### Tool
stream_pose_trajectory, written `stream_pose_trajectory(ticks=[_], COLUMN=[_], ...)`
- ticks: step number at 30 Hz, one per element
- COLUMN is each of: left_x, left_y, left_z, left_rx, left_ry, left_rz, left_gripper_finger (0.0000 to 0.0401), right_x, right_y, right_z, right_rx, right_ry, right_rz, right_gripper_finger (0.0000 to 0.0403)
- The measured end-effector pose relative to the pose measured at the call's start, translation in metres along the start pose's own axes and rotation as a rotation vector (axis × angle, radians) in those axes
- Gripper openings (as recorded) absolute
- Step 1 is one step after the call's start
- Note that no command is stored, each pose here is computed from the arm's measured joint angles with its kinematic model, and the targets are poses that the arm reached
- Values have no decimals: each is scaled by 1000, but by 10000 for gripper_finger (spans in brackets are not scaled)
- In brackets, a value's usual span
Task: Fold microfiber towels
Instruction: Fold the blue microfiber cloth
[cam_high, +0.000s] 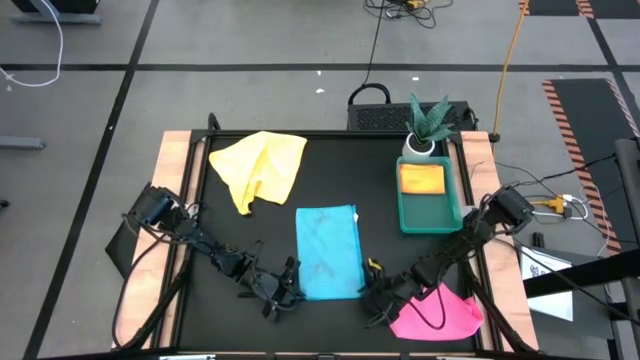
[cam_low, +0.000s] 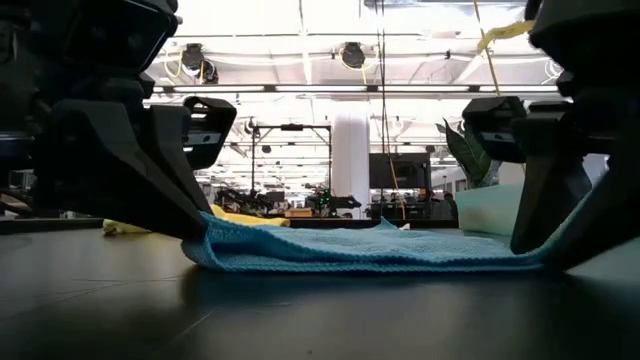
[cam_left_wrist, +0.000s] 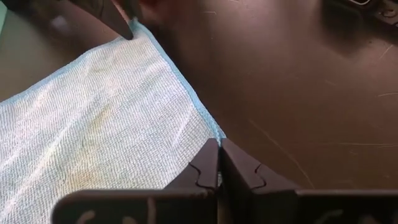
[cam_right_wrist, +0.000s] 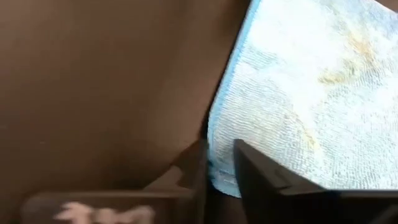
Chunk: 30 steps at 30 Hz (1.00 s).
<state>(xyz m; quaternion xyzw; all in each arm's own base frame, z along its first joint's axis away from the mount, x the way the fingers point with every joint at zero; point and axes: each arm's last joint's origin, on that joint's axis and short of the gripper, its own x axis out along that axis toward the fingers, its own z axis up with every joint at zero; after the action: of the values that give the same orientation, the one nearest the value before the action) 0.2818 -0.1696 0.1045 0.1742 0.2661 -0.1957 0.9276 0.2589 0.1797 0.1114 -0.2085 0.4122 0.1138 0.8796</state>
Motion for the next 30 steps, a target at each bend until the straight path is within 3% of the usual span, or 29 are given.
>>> stream_pose_trajectory(ticks=[3, 7, 14, 18, 22, 27, 30], left_x=[0, -2, -22, -39, -54, -63, -61], left_y=[0, -3, -12, -17, -15, 2, 16], left_z=[0, 1, 25, 40, 48, 45, 36], left_rx=[-13, -42, -152, -182, -189, -243, -269], left_ry=[1, -1, -93, -142, -150, -79, 1], left_rz=[-1, -8, -130, -162, -73, 186, 295], left_gripper_finger=[25, 20, 14, 20, 6, 17, 15], right_x=[1, -1, -17, -32, -48, -61, -55], right_y=[-3, -3, 8, 11, 7, -11, -24], right_z=[0, 3, 29, 41, 46, 42, 36], right_rx=[31, 120, 380, 400, 415, 519, 596], right_ry=[5, -34, -225, -345, -398, -372, -320], right_rz=[-8, 0, 279, 325, 210, -21, -104], right_gripper_finger=[9, 13, 5, 3, 2, 1, 1])
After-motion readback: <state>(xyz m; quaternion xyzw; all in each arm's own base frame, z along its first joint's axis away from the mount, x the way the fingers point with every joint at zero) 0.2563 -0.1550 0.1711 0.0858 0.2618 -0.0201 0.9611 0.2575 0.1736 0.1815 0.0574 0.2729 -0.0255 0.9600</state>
